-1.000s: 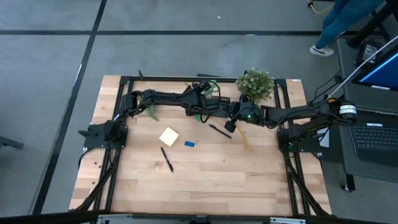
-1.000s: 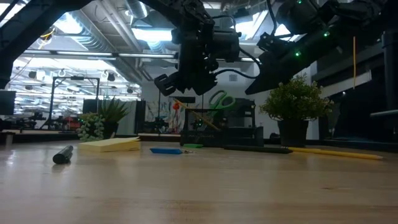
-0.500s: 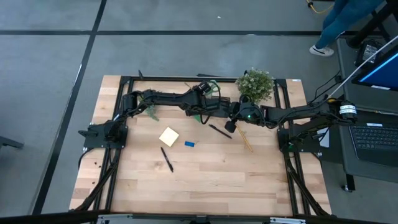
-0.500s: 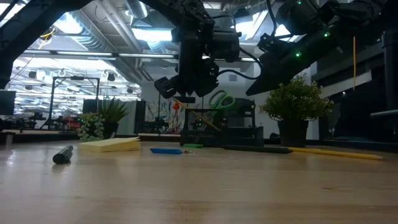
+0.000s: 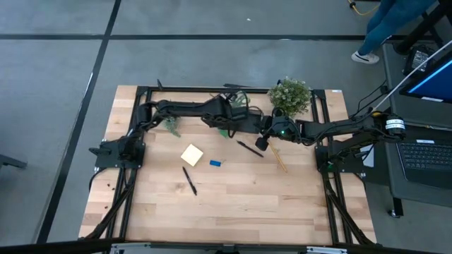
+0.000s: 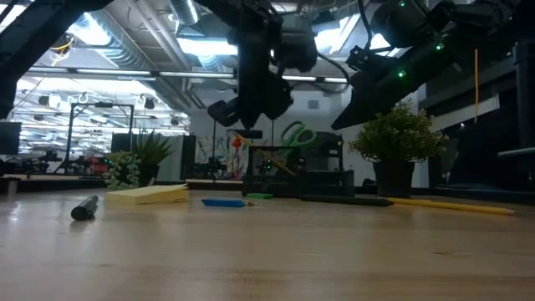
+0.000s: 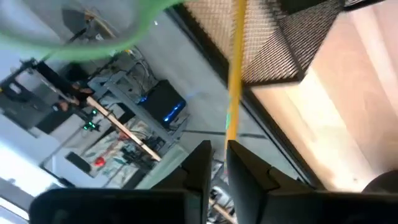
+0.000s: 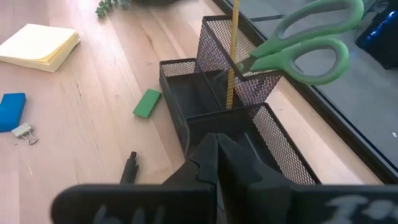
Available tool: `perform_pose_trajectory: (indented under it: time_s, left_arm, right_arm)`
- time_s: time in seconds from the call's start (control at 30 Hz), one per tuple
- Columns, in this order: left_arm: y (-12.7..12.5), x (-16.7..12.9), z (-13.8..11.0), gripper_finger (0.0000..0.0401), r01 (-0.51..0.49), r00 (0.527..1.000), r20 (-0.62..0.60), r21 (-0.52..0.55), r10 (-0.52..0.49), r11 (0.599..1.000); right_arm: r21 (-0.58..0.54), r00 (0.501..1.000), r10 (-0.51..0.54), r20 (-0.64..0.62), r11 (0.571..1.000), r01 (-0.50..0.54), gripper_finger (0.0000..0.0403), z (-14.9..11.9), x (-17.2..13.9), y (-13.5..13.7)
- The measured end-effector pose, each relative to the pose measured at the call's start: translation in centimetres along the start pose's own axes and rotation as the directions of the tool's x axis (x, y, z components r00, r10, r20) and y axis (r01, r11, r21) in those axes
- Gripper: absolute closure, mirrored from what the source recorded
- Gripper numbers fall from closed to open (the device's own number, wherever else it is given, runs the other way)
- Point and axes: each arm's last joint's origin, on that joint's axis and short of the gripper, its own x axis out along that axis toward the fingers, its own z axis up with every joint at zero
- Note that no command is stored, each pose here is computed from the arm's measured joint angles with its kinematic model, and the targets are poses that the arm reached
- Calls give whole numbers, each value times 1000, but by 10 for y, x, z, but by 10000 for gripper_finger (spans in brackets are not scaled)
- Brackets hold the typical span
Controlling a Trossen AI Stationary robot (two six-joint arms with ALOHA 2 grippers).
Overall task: Pick and place office supplies into organizer
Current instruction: Put the left yellow pencil into the black desk organizer
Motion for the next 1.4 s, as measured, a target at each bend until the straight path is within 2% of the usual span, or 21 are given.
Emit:
perform_pose_trajectory:
  time_s: [0.13, 0.2, 0.27, 0.37, 0.4, 0.47, 0.53, 0.63, 0.73, 0.87, 1.07, 1.23, 1.33, 1.4]
  left_arm:
    - [12, -11, -24, 374, 12, 999, 54, -137, -4, 990]
    - [19, -16, -38, 380, 107, 983, 174, -255, -63, 961]
    - [25, -17, -54, 386, 275, 926, 347, -349, -149, 896]
    - [34, -14, -81, 398, 497, 801, 556, -411, -221, 765]
    - [38, -13, -90, 399, 535, 776, 592, -430, -220, 728]
    - [43, -9, -107, 399, 570, 754, 624, -467, -205, 676]
    - [47, -5, -119, 399, 595, 735, 651, -485, -189, 641]
    - [52, 1, -131, 399, 657, 672, 719, -466, -180, 592]
    - [55, 8, -137, 399, 686, 641, 748, -460, -169, 564]
    - [58, 20, -141, 399, 688, 650, 746, -493, -149, 532]
    - [38, 46, -137, 399, 719, 619, 776, -499, -120, 485]
    - [18, 57, -135, 400, 692, 626, 780, -549, -11, 469]
    - [9, 52, -143, 399, 672, 620, 782, -569, 59, 473]
    - [2, 51, -150, 400, 665, 620, 777, -593, 106, 454]
  right_arm:
    - [0, 1000, 0, 0, 1000, 0, 394, 0, 0, 0]
    - [-1, 1000, 0, -2, 1000, 0, 394, 0, 0, 0]
    - [-1, 1000, 0, -3, 1000, 0, 394, 0, 0, 0]
    - [-4, 1000, 0, -12, 1000, 0, 394, -1, 0, 0]
    - [-6, 1000, -1, -16, 1000, 1, 394, -2, 0, 0]
    - [-8, 1000, -1, -21, 1000, 1, 394, -2, 0, 0]
    - [-8, 1000, -1, -22, 1000, 1, 394, -2, 0, 0]
    - [-11, 999, -2, -33, 1000, 1, 394, -3, 0, 0]
    - [-16, 998, -3, -58, 1000, 2, 394, -6, 0, 0]
    - [14, 998, -3, -61, 1000, 4, 394, -6, 0, 0]
    - [54, 996, 31, -87, 998, -27, 394, -9, -1, 2]
    - [56, 993, 59, -102, 997, -53, 394, -11, -3, 7]
    - [50, 992, 68, -103, 997, -64, 394, -11, -4, 10]
    - [49, 992, 73, -103, 996, -68, 394, -11, -4, 11]
